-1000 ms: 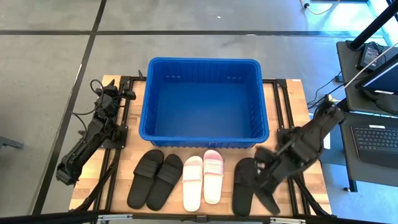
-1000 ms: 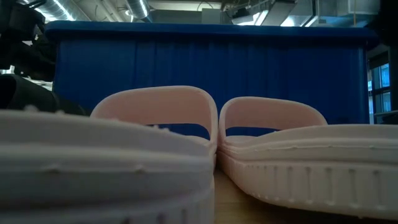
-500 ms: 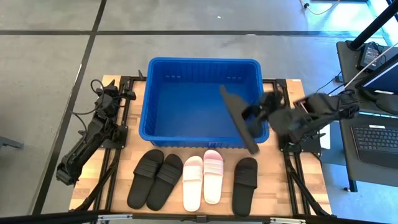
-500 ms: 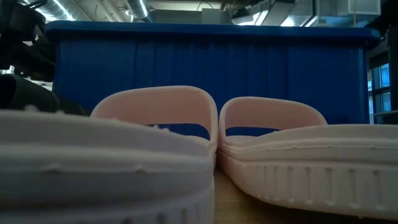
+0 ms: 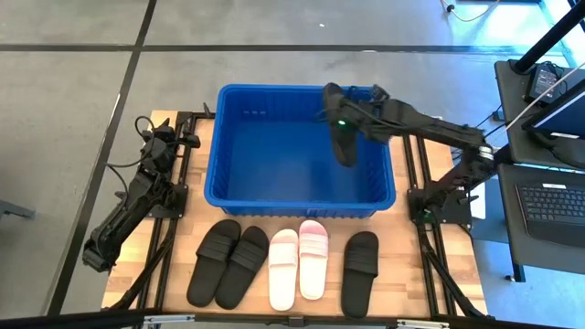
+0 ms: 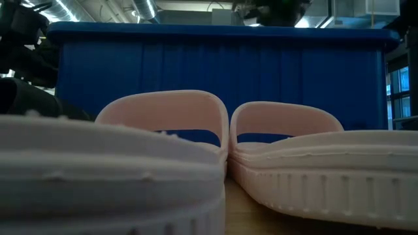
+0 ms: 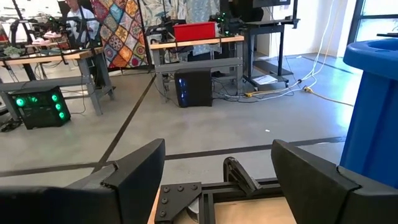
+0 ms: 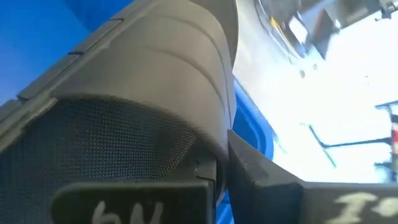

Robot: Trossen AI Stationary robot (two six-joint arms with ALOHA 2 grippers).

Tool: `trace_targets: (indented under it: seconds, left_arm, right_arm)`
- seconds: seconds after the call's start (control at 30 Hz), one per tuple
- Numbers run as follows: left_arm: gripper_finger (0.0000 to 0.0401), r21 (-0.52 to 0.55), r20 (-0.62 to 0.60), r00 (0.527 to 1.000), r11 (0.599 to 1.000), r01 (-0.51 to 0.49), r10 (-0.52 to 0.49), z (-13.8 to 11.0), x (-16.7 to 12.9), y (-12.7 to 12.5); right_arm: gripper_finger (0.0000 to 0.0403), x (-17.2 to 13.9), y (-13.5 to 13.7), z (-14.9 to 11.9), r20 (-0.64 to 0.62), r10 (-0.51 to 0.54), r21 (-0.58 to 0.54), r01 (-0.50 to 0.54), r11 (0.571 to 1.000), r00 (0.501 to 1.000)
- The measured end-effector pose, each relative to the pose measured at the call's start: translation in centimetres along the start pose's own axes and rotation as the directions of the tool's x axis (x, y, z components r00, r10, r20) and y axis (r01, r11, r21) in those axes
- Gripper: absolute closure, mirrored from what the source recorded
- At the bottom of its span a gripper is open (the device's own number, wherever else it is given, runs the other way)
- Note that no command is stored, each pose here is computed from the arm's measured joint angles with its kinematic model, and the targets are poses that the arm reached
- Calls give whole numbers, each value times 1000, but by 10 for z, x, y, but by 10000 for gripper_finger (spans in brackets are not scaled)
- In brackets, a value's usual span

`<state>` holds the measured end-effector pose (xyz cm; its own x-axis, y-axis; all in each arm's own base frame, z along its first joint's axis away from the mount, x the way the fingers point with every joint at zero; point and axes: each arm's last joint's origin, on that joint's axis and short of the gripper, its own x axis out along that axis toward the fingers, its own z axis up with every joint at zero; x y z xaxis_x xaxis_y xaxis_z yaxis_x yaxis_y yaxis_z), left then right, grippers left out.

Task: Pick and place slides into bin
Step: Put the black slipper into the blue bin

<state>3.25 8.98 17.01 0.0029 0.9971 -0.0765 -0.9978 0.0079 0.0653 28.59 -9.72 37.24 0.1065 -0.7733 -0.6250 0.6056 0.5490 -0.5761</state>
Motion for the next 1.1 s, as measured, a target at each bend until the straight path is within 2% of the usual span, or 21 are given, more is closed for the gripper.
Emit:
trace_targets:
  seconds: [0.23,0.43,0.73,1.1]
  left_arm:
    - [111,-16,0,1000,1000,0,0,0,0,0]
    - [111,-16,-1,1000,1000,0,0,0,0,0]
    - [111,-16,-1,1000,1000,-1,1,0,0,0]
    - [111,-16,-2,1000,1000,-7,7,0,0,0]
  right_arm:
    - [386,72,29,6,-203,-68,-162,35,986,977]
    - [386,112,58,0,-317,-91,-241,12,970,944]
    - [386,128,75,-33,-482,-69,-286,-82,955,873]
    - [384,143,78,-57,-558,-79,-303,-114,946,826]
